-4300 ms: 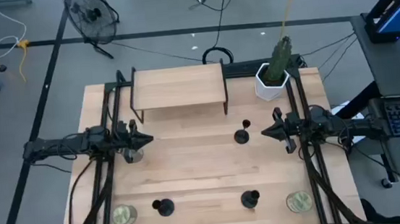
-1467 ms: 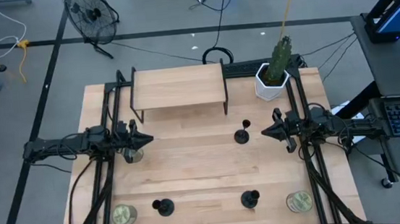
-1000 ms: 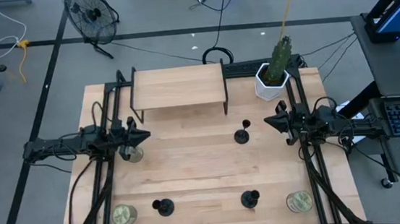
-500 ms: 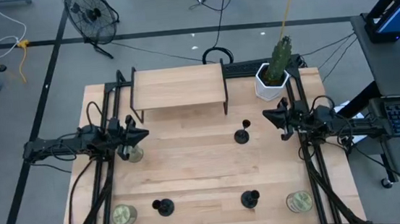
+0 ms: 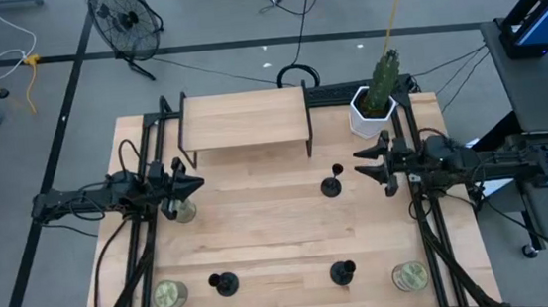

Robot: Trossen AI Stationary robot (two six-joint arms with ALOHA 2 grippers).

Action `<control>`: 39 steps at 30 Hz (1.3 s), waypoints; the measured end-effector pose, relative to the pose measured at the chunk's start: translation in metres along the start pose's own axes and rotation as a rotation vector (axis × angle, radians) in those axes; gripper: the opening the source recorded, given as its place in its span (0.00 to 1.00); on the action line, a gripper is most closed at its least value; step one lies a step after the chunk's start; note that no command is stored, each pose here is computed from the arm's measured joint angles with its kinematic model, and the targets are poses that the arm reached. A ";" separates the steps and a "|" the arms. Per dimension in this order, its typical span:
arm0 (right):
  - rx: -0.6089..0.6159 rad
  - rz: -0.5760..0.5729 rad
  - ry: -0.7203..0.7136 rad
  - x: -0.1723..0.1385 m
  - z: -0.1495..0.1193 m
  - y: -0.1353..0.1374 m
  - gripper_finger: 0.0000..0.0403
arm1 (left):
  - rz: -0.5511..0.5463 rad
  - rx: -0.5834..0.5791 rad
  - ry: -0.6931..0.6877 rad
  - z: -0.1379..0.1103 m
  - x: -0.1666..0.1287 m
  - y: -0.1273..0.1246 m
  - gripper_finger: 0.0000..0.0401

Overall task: Pick & Place candle stick holders
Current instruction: Put the top black candle holder on the shelf

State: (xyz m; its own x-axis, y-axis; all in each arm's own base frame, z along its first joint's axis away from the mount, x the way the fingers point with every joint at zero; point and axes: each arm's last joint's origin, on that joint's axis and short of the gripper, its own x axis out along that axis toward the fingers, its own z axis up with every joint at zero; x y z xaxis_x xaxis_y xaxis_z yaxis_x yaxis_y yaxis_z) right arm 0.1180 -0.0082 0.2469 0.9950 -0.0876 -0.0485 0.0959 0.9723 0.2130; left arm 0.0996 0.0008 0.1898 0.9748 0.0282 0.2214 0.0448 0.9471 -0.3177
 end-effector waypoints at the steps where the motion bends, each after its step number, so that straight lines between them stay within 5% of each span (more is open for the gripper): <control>1: -0.010 -0.008 0.041 0.002 0.002 0.001 0.50 | 0.000 -0.001 0.000 0.000 0.000 0.000 0.09; 8: -0.076 -0.049 0.283 0.011 0.011 0.003 0.51 | 0.000 0.000 0.001 0.000 0.000 0.000 0.09; 20: -0.027 -0.098 0.464 0.021 -0.002 0.000 0.61 | -0.001 -0.001 0.001 0.000 0.000 0.000 0.09; 39: -0.034 -0.152 0.538 0.047 -0.015 -0.004 0.73 | -0.001 0.003 0.001 0.000 0.000 0.000 0.09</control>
State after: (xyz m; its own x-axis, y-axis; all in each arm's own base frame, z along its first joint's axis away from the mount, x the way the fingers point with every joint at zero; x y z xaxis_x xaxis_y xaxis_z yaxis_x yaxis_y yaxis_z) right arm 0.1640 -0.0125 0.2291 0.8146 -0.1131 -0.5689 0.2274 0.9645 0.1339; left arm 0.0996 0.0008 0.1898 0.9749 0.0275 0.2210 0.0447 0.9480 -0.3150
